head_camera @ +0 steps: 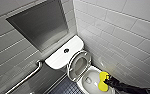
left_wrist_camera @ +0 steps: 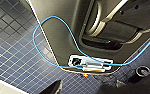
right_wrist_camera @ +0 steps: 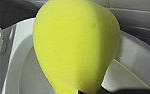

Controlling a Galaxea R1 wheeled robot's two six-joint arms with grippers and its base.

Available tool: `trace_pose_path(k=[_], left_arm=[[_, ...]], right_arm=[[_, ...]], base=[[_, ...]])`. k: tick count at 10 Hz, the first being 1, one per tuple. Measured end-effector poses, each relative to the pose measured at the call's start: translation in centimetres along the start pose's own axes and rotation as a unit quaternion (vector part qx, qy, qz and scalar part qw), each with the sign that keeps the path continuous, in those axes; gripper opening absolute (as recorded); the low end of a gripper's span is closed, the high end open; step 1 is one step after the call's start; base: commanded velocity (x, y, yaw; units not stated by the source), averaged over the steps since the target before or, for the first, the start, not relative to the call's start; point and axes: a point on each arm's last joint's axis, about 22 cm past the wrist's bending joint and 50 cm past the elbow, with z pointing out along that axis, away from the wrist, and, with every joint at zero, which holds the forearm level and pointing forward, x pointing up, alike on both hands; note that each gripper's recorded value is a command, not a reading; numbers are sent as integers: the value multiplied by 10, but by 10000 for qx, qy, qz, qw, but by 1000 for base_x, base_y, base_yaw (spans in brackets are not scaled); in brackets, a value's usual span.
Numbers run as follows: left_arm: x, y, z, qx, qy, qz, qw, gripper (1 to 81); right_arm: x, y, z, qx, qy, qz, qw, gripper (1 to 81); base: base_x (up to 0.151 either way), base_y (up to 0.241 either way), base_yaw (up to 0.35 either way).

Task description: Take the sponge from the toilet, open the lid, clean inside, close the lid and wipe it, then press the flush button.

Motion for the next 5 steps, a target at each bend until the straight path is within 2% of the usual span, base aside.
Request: trace_pose_path(k=[3,4,5], left_arm=[[0,6,1,-37,1,-1,10000,811],[0,6,2,-41,3,-1,10000,811],[0,6,2,-40,3,-1,10000,811]], right_arm=[[-12,4,-22,455,22,297,9985,10],[-26,35,-38,413,56,486,9979,10],[-48,78,-56,250,71,673,9974,10]], base=[[0,0,0],[0,0,0],[0,0,0]])
